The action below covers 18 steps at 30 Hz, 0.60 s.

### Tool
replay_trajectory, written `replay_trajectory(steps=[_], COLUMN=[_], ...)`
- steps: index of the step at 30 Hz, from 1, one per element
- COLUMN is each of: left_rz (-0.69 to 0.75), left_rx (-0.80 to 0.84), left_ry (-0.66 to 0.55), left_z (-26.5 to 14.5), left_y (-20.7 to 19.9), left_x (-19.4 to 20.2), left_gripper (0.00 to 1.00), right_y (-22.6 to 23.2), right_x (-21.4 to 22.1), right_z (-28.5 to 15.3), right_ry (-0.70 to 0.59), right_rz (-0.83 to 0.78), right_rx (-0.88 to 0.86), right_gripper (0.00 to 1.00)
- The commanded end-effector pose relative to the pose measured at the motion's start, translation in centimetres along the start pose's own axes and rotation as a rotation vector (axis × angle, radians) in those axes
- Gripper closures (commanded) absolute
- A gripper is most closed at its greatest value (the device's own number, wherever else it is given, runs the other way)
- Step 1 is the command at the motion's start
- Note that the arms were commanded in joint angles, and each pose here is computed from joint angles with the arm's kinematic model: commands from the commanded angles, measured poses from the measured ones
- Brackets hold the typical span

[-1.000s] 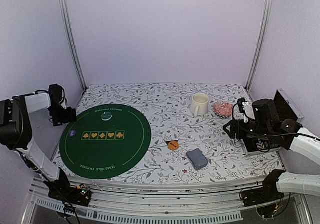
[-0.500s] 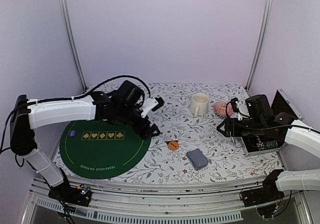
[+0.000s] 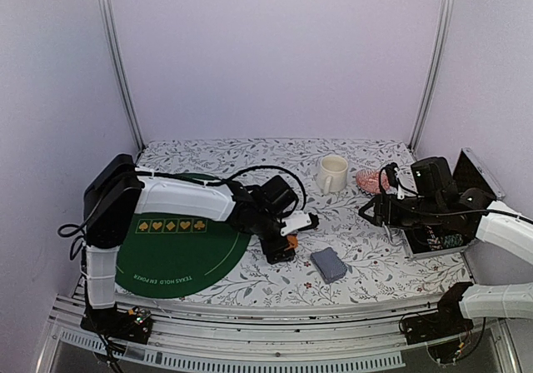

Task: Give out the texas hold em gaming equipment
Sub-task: Pick up the big blind button from the center of the board.

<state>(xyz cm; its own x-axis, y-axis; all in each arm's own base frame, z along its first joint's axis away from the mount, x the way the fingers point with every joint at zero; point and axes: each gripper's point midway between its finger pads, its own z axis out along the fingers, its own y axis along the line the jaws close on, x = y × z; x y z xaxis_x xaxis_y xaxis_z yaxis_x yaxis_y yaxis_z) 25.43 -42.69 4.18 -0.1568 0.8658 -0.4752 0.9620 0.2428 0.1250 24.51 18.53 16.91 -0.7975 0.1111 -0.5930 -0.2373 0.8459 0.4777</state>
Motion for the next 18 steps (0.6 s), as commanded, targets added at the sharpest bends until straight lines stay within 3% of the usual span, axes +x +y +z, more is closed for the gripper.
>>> replay_trajectory(steps=[1, 10, 18], left_rz=[0.046, 0.038, 0.009], left_rx=[-0.062, -0.077, -0.073], left_ry=[0.023, 0.036, 0.03], left_z=[1.3, 2.3, 2.6], left_y=[1.0, 1.6, 2.3], left_x=[-0.3, -0.4, -0.6], left_gripper=[0.11, 0.28, 0.33], right_y=[0.1, -0.1, -0.2], right_x=[0.0, 0.1, 0.2], right_z=[-0.2, -0.3, -0.2], right_ry=[-0.011, -0.014, -0.013], right_rz=[0.022, 0.014, 0.01], right_rx=[-0.015, -0.008, -0.002], right_gripper=[0.3, 0.3, 0.3])
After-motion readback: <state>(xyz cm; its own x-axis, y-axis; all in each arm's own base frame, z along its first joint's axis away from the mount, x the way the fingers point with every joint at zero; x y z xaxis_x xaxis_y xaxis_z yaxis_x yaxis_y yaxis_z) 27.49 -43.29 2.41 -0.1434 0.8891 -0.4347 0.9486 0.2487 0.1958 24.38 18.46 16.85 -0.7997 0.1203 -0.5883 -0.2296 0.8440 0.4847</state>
